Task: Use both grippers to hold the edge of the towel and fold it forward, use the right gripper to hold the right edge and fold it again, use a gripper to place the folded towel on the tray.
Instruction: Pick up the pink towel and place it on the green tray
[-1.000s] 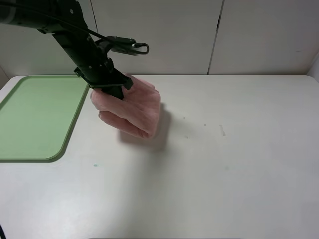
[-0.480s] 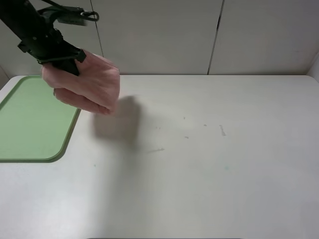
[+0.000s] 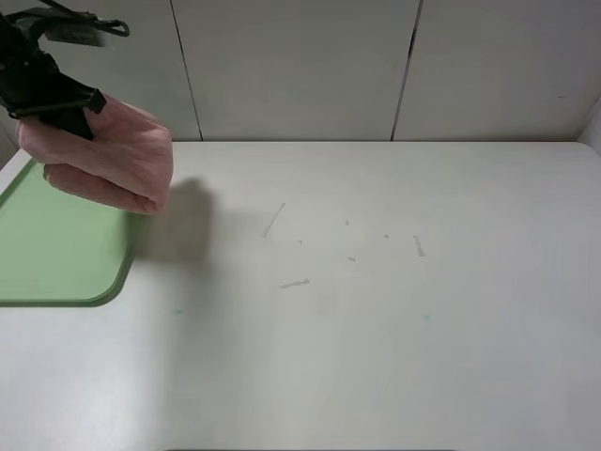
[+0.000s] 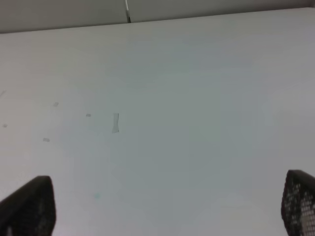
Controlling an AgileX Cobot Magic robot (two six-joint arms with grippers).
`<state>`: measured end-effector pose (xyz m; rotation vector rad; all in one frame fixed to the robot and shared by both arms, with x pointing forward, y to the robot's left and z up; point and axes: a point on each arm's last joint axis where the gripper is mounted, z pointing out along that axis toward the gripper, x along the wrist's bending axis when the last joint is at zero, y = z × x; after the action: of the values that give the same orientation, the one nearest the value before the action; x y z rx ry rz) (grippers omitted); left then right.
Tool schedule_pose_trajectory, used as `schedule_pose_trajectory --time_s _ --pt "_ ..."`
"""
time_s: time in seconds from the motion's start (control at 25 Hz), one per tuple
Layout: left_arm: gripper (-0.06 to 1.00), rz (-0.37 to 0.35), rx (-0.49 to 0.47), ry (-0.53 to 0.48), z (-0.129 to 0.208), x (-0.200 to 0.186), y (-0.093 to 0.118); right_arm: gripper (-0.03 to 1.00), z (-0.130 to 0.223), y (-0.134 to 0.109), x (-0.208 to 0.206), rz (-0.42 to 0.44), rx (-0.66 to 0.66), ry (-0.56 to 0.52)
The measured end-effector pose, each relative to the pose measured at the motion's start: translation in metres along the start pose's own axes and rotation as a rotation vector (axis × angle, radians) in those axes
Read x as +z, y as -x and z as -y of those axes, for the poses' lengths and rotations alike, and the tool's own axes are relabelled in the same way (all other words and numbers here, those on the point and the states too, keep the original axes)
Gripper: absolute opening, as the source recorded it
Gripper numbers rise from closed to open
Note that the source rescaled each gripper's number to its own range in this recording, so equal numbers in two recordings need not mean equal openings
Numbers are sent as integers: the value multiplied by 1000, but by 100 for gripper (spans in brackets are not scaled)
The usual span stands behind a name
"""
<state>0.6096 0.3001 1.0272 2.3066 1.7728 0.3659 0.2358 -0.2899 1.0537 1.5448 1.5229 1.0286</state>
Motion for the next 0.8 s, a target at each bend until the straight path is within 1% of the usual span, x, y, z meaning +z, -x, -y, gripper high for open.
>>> schedule_pose_trajectory --time_s 0.16,0.36,0.52,0.8 --pt "22 -38 -20 21 2 0 -16 100 0 0 0 0 0 0" --pt "22 -72 -36 51 1 4 -29 100 0 0 0 0 0 0" --pt "22 -67 -45 12 2 29 -35 100 0 0 0 0 0 0" --pt "22 -59 -31 -53 4 69 -38 100 0 0 0 0 1 2"
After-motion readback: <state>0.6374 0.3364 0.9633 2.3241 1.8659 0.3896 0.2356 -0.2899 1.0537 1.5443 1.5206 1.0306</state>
